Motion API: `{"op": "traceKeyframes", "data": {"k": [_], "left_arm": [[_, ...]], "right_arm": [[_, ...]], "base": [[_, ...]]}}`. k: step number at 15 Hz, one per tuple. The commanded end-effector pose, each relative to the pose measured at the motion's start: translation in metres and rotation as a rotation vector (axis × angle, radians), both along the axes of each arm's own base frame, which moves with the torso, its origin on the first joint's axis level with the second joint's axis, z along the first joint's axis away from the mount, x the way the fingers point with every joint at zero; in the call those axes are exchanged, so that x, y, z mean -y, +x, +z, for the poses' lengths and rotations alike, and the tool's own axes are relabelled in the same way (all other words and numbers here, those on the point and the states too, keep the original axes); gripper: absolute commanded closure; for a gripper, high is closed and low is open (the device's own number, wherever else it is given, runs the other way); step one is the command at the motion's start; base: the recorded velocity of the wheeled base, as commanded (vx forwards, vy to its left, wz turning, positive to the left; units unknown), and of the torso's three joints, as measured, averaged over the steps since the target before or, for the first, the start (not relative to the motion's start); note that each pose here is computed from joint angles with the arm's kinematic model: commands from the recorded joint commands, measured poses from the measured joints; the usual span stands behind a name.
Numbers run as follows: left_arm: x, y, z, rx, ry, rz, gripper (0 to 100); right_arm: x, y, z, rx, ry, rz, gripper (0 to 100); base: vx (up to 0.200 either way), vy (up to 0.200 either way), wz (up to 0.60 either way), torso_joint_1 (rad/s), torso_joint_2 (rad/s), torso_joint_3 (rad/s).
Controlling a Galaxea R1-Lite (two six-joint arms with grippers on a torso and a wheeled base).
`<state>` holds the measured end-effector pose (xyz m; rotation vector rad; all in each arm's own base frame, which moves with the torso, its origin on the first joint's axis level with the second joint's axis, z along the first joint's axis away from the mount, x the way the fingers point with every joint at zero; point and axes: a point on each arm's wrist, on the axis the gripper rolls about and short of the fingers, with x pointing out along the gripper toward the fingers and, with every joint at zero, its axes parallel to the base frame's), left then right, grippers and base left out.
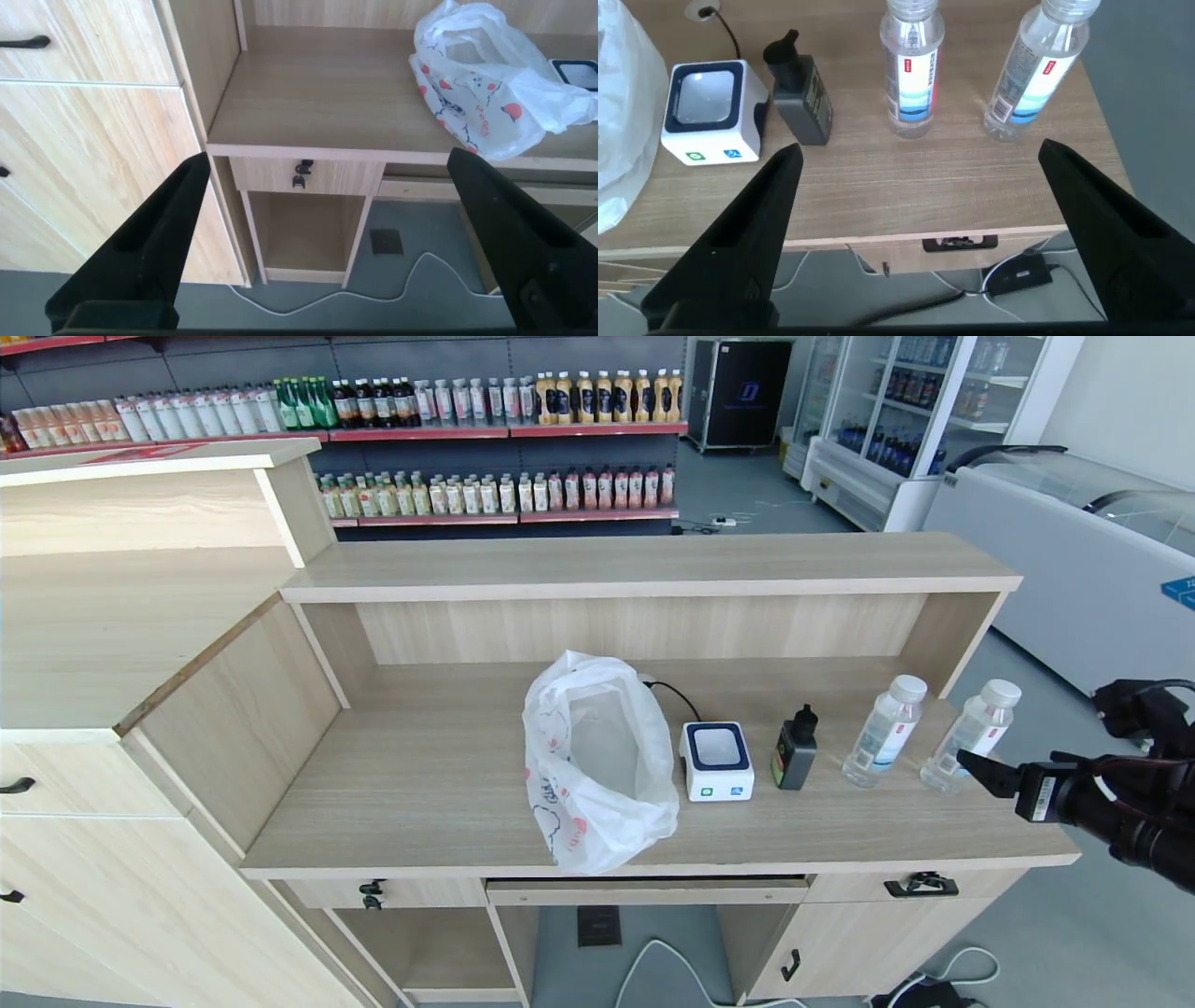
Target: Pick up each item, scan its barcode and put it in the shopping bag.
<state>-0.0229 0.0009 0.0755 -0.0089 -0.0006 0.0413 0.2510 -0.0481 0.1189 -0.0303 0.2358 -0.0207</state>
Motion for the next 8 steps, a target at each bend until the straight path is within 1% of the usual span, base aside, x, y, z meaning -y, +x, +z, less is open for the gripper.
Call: {"op": "traceKeyframes", "data": {"k": [1, 2, 3, 6, 8], "left_arm": [[0.000, 0.000, 0.000, 0.000, 0.000, 0.000, 0], [0.000, 0.000, 0.000, 0.000, 0.001, 0.000, 0], [0.000, 0.000, 0.000, 0.000, 0.000, 0.000, 0], [0.000, 0.000, 0.000, 0.000, 0.000, 0.000, 0], [0.000, 0.000, 0.000, 0.000, 0.000, 0.000, 0]], "right_arm": [[0.006, 0.011, -0.011, -0.031, 0.006, -0.007, 0], [0.012, 0.018, -0.015, -0.032, 0.010, -0.019, 0], [0.015, 0.025, -0.018, -0.034, 0.014, 0.002, 0], [0.021, 0.050, -0.028, -0.036, 0.018, 0.009, 0], [0.024, 0.066, -0.039, -0.048, 0.025, 0.035, 0]], "base": [[0.000, 0.000, 0.00, 0.000, 0.00, 0.000], [0.000, 0.000, 0.00, 0.000, 0.00, 0.000], [0.000, 0.000, 0.00, 0.000, 0.00, 0.000], [0.000, 0.000, 0.00, 0.000, 0.00, 0.000], [0.000, 0.000, 0.00, 0.000, 0.00, 0.000]]}}
